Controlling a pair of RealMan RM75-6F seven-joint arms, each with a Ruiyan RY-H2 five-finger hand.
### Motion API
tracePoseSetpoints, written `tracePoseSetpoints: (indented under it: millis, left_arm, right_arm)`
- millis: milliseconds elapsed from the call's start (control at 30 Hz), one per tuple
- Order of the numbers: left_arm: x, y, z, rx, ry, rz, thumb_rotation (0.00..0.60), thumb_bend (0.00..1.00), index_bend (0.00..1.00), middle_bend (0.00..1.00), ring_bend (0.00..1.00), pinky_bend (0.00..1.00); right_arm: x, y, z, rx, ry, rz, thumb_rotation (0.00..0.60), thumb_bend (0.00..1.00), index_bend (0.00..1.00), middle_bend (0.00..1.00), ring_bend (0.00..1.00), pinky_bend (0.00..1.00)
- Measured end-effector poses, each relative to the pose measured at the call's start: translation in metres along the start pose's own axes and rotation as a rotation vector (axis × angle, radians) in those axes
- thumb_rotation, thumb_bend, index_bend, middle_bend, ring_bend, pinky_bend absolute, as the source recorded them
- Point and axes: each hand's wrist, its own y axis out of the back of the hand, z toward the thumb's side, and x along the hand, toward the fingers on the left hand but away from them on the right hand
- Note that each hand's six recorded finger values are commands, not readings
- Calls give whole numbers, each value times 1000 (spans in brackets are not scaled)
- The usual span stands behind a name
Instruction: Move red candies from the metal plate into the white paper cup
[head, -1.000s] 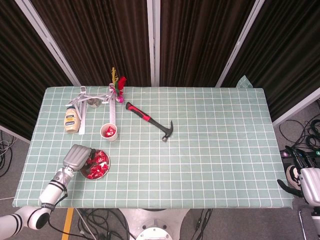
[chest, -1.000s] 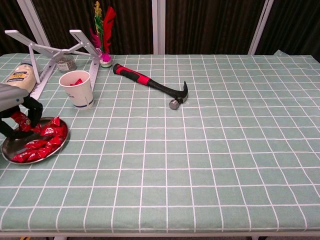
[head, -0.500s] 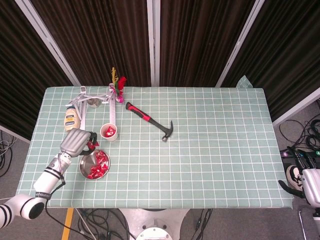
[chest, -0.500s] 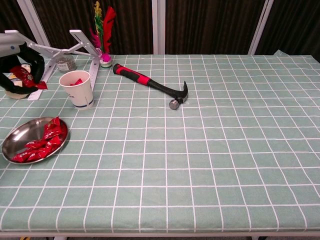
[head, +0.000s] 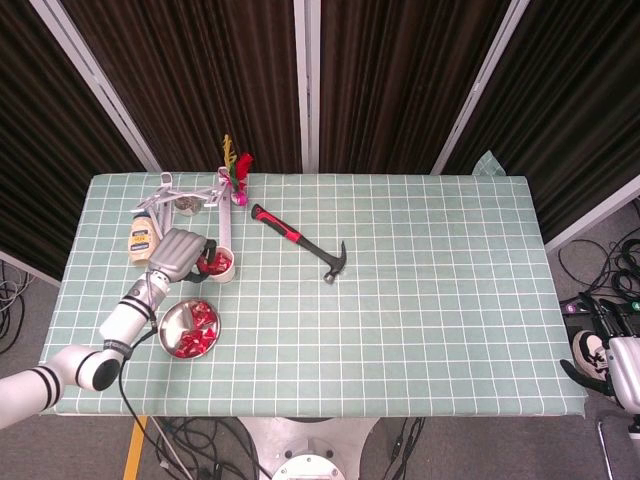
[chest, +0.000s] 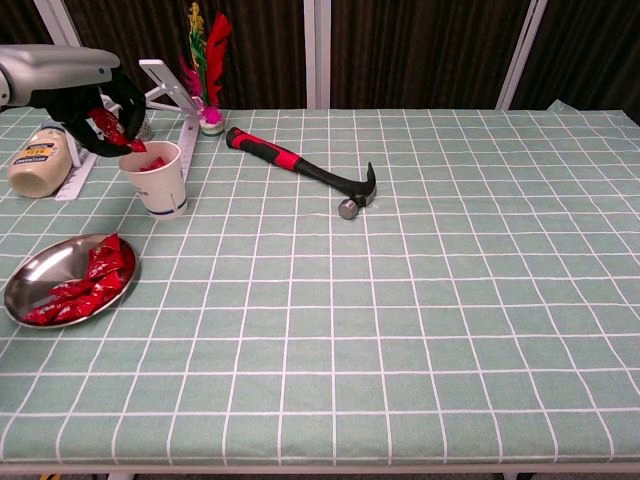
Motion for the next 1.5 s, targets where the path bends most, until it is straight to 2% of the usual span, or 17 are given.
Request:
tracePoseSetpoints:
  millis: [200, 633, 833, 967, 1033, 1167, 1367, 1500]
  left_arm:
    - [10, -10, 1, -7, 17, -18, 600, 410, 514, 595, 941, 1000]
    - [2, -4, 8, -3, -6, 21, 600, 394, 358, 442, 912, 1000]
    - [-23, 9, 2, -34, -3, 112, 600, 303, 364, 448, 912, 1000]
    - [-60, 7, -10, -63, 16, 155, 600, 264, 411, 496, 913, 1000]
    - [-76, -2, -15, -66, 22, 146, 600, 261, 439, 518, 914, 1000]
    - [-97, -29, -13, -53, 5, 77, 600, 261, 456, 523, 915, 1000]
    - [-102, -66, 2, -50, -27, -26, 600, 261, 456, 523, 914, 1000]
    - [-105, -80, 6, -25, -33, -60, 600, 260, 456, 523, 915, 1000]
  right_arm:
    - [1, 1, -2, 1, -6, -1, 600, 98, 80, 204, 109, 378]
    - [0, 1, 0, 1, -1, -1, 600, 98, 80, 203, 109, 378]
    - [-1, 1, 2, 2, 6, 0, 600, 99, 80, 203, 109, 378]
    - [-1, 0, 2, -1, 10, 2, 600, 99, 80, 204, 109, 378]
    - [-1, -1, 3, -1, 13, 2, 600, 99, 80, 204, 109, 378]
    - [-1, -1, 5, -1, 21, 3, 600, 99, 80, 203, 109, 378]
    - [1, 1, 6, 2, 20, -1, 600, 98, 80, 204, 109, 379]
    - [1, 1, 6, 4, 20, 0, 600, 99, 80, 203, 109, 379]
